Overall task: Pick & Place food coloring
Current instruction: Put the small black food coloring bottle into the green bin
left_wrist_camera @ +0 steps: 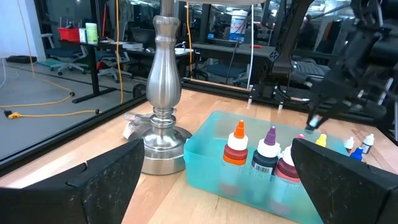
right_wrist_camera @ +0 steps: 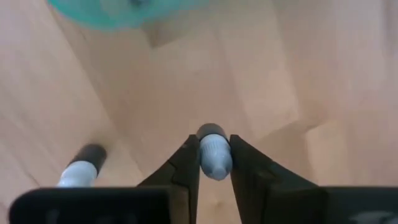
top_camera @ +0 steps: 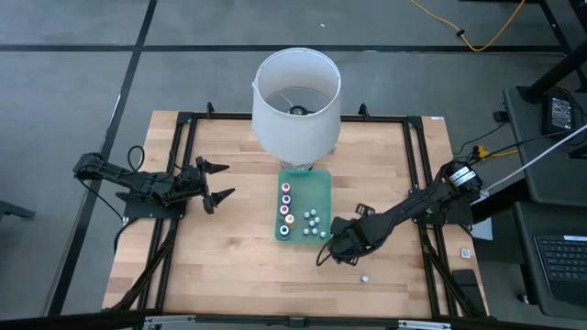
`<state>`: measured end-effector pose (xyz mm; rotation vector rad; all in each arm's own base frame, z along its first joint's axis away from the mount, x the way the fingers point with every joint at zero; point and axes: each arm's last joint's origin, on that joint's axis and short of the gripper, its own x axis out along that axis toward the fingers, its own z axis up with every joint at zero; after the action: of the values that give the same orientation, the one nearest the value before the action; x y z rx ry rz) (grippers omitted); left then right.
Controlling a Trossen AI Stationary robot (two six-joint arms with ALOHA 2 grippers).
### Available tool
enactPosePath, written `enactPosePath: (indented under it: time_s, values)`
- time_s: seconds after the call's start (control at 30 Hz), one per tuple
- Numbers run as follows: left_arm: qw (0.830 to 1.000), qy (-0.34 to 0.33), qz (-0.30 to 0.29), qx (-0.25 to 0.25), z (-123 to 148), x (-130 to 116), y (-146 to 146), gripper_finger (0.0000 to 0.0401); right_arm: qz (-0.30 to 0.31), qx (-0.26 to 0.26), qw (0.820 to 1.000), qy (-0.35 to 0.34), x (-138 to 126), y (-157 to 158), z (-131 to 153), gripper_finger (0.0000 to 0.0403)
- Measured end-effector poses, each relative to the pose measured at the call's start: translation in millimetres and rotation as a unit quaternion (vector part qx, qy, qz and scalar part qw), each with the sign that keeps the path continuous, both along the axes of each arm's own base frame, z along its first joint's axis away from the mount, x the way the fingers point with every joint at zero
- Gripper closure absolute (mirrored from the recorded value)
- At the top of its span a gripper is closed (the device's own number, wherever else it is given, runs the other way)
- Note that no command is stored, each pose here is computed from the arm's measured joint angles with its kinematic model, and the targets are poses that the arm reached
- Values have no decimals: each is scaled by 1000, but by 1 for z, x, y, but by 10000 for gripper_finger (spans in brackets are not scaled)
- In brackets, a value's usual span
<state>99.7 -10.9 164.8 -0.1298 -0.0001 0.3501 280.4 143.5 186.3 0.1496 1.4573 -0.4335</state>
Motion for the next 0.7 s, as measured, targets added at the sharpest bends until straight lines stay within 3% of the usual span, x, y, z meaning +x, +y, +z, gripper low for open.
enactPosePath:
  time_s: [0.3, 0.5, 0.7]
  values:
    - [1000, 0, 0, 0, 0, 0, 0, 1, 71, -19, 997, -35, 32, -23, 48, 338]
    - [1000, 0, 0, 0, 0, 0, 0, 1, 68, -39, 994, -77, 54, -52, 74, 333]
    - [1000, 0, 0, 0, 0, 0, 0, 1, 34, -40, 995, -86, 64, -85, 71, 336]
